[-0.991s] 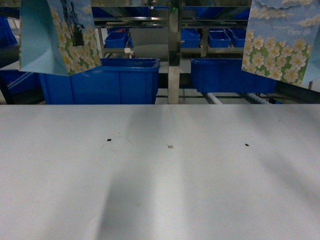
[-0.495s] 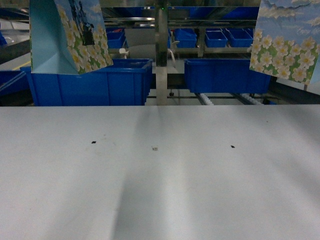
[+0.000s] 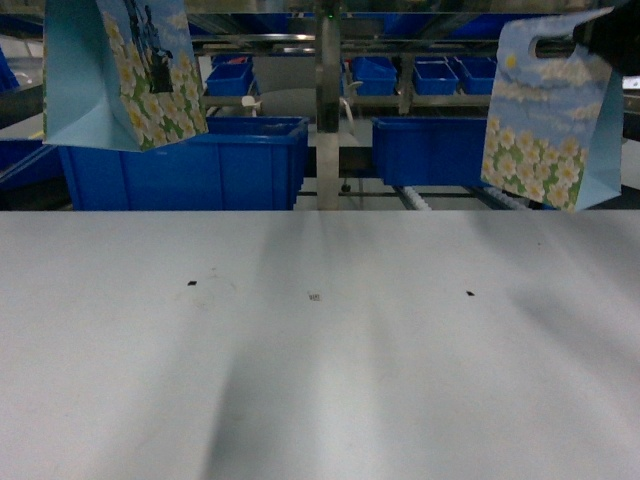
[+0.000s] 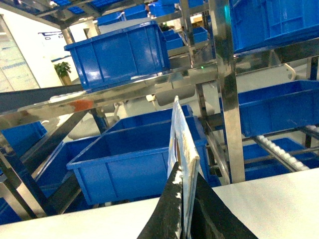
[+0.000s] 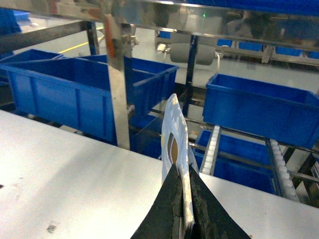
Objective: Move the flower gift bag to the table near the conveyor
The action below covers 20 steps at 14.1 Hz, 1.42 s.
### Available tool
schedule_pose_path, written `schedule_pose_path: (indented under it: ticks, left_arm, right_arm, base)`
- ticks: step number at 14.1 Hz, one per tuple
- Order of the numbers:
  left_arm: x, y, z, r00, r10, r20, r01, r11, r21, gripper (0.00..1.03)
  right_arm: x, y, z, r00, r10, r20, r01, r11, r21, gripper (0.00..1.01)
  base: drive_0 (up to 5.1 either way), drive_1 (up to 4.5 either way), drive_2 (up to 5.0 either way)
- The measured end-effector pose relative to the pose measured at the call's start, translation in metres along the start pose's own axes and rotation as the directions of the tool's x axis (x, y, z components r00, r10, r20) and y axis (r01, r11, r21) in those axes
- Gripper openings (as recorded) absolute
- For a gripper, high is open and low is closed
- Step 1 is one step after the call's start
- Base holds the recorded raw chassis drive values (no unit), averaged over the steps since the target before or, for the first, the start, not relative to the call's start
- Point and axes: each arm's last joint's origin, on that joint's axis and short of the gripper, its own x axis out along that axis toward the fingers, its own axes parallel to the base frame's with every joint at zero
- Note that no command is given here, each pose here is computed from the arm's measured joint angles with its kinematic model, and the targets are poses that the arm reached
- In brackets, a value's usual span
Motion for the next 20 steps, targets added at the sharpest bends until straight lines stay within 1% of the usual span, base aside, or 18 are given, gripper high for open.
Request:
schedule_pose_path:
  ticks: [1,3,4,6,7,8,10,12,13,14,15,16,17,18,20]
  left_arm:
    - [0.0,0.0,0.0,1.0,0.0,-0.001,0.0,1.0,0.0,0.02]
    - [0.0,0.0,0.0,1.0,0.001,-0.001,-0.001,1.0,0.0,0.02]
    - [0.0,0.0,0.0,1.0,0.001,-0.001,-0.001,1.0,0.0,0.02]
    - [0.0,0.0,0.0,1.0,0.001,-0.001,-0.001,1.0,0.0,0.02]
    - [0.0,0.0,0.0,1.0,0.001,-0.001,-0.001,1.0,0.0,0.02]
    - [0.0,0.0,0.0,1.0,0.001,-0.001,-0.001,1.0,0.0,0.02]
    - [0.0,0.0,0.0,1.0,0.001,-0.001,-0.001,1.0,0.0,0.02]
    - [0.0,0.0,0.0,1.0,0.0,0.0,0.0,1.0,0.0,0.02]
    - [0.0,0.0,0.0,1.0,0.001,-0.001,-0.001,1.0,0.0,0.02]
    - [0.0,0.0,0.0,1.0,0.0,0.0,0.0,1.0,0.0,0.02]
    - [0.0,0.0,0.0,1.0,0.0,-0.001,0.0,1.0,0.001,0.02]
    - [0.0,0.0,0.0,1.0,0.0,0.0,0.0,1.0,0.0,0.02]
    - [0.0,0.0,0.0,1.0,0.0,-0.001,0.0,1.0,0.001,0.02]
    - [0.0,0.0,0.0,1.0,0.001,-0.001,-0.001,1.0,0.0,0.02]
    - [0.0,0.0,0.0,1.0,0.001,-0.001,-0.001,1.0,0.0,0.02]
  right_arm:
    - [0.007,-0.007,-0.01,1.0,-0.019,-0.008,0.019,0.9998,0.004,0.02]
    - [0.019,-0.015,-0.018,0.999,-0.037,0.005,0.037,0.9993,-0.001,0.02]
    - [0.025,-0.017,-0.022,0.999,-0.038,0.022,0.038,0.9993,-0.008,0.02]
    - [0.037,-0.019,-0.046,0.999,-0.044,-0.014,0.044,0.999,0.003,0.02]
    - [0.042,-0.019,-0.062,0.998,-0.053,-0.045,0.053,0.9985,0.01,0.02]
    - [0.044,-0.02,-0.072,0.996,-0.065,-0.061,0.066,0.9977,0.014,0.02]
    - [0.047,-0.02,-0.085,0.994,-0.082,-0.069,0.083,0.9964,0.012,0.02]
    - [0.045,-0.013,-0.1,0.992,-0.086,-0.097,0.086,0.9963,0.001,0.02]
    - [0.044,-0.006,-0.107,0.99,-0.079,-0.119,0.079,0.9969,-0.002,0.02]
    - [0.041,0.004,-0.114,0.989,-0.06,-0.139,0.059,0.9982,-0.005,0.02]
    - [0.039,0.011,-0.118,0.988,-0.048,-0.145,0.047,0.9988,-0.01,0.02]
    - [0.039,0.016,-0.12,0.988,-0.037,-0.15,0.036,0.9993,-0.015,0.02]
    - [0.04,0.019,-0.12,0.988,-0.032,-0.15,0.03,0.9994,-0.017,0.02]
    - [0.039,0.019,-0.12,0.987,-0.032,-0.157,0.029,0.9994,-0.018,0.11]
    - [0.037,0.019,-0.124,0.984,-0.031,-0.174,0.029,0.9995,-0.014,0.37]
  base:
    - [0.0,0.0,0.0]
    - [0.0,0.0,0.0]
    - [0.0,0.0,0.0]
    - [0.0,0.0,0.0]
    - [0.0,0.0,0.0]
    - [0.0,0.0,0.0]
    - [0.0,0.0,0.0]
    - [0.0,0.0,0.0]
    - [0.0,0.0,0.0]
    - [0.0,0.0,0.0]
    - [0.0,0.0,0.0]
    - [0.0,0.0,0.0]
    - [0.0,0.0,0.0]
    - [0.0,0.0,0.0]
    - [0.0,0.0,0.0]
